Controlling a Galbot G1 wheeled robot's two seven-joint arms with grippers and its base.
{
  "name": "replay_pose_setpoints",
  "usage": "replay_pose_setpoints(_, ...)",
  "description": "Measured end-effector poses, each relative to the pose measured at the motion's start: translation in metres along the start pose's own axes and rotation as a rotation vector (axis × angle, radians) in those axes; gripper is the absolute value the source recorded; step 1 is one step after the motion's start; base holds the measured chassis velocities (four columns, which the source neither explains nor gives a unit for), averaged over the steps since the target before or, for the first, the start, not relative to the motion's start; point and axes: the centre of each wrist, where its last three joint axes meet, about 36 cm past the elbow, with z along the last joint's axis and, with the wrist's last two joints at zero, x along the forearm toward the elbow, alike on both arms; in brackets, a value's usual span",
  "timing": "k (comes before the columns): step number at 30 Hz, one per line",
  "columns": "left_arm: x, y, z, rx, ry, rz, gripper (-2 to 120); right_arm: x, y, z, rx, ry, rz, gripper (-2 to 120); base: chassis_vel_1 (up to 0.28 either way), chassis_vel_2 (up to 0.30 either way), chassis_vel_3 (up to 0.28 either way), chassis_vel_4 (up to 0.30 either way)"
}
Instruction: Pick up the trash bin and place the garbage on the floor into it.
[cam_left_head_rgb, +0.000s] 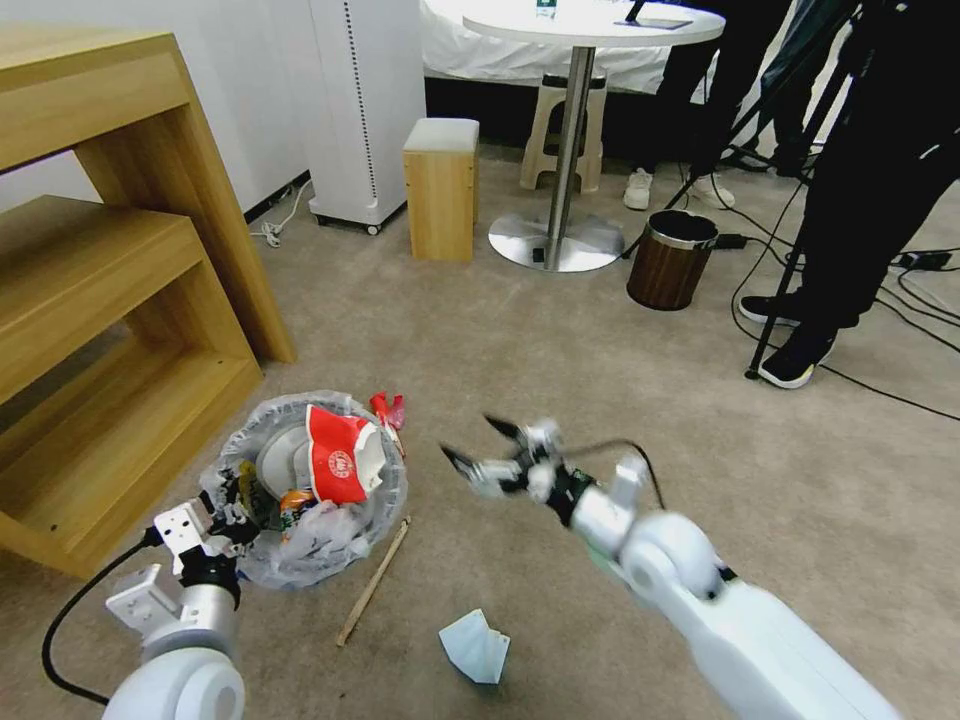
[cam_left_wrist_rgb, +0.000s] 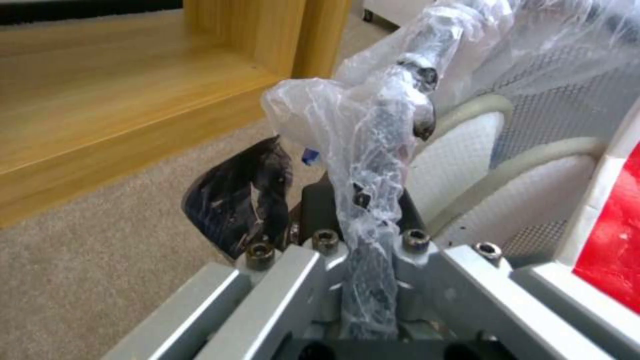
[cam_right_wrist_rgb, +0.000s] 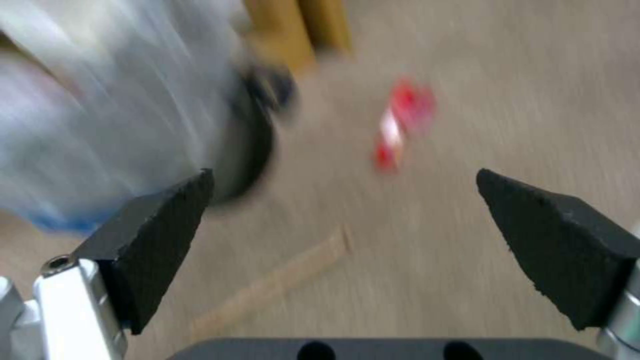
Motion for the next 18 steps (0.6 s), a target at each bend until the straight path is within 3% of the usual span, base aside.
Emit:
replay_pose_setpoints(8, 0.010, -0.002, -0.006, -0.008, -0.008, 0.013, 1, 0.007, 0.018, 0.025, -0.187, 0.274, 0.113, 100, 0.000, 0.000, 0.000, 0.000)
replay_pose_setpoints(18, 0.015, -0.002, -0.006, -0.011, -0.006, 0.011, 1, 0.012, 0.020, 0.040, -0.240, 0.407, 0.142, 100, 0.000, 0.000, 0.000, 0.000)
